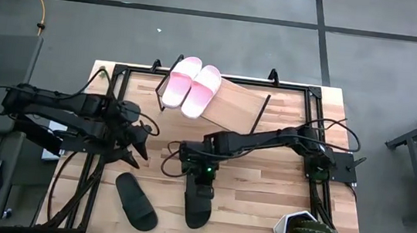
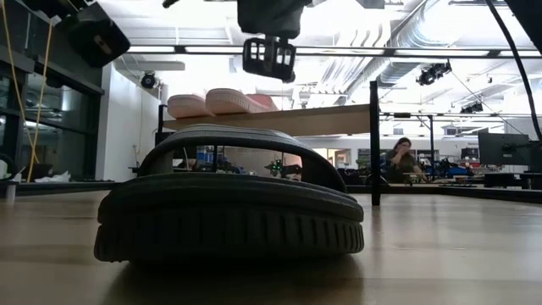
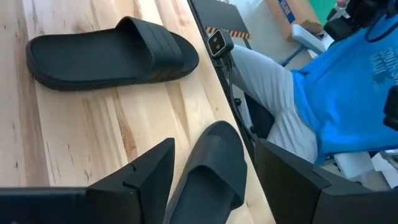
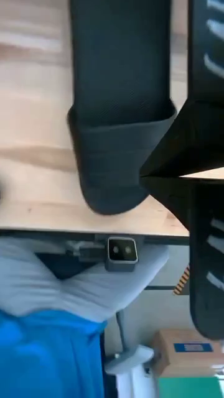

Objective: Pick and place slides into the shelf
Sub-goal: Put the right black slide on the shelf

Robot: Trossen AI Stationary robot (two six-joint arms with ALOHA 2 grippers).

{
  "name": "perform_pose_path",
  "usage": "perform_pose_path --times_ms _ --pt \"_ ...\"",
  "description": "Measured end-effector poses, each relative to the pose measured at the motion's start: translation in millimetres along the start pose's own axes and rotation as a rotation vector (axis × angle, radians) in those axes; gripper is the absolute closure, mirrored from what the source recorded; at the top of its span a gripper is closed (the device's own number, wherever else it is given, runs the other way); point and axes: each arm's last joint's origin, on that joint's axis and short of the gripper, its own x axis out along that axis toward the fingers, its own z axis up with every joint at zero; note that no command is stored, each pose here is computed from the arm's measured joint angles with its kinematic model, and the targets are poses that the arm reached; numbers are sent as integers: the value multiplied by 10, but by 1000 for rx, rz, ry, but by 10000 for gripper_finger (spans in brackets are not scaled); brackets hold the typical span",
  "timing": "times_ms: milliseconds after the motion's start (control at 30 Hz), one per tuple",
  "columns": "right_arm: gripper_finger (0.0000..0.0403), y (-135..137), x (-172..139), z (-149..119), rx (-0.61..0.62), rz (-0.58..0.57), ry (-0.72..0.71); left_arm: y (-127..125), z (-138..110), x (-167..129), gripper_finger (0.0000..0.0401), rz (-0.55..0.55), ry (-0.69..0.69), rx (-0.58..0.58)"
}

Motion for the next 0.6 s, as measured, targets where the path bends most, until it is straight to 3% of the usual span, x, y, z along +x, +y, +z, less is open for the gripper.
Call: perform_pose_path --times_ms 367,600 --pt "402 -4 35 13 -154 4 -5 -137 61 82 192 2 -51 50" --pt "402 -66 -3 35 -172 -20 -20 -190 76 110 192 4 -68 72"
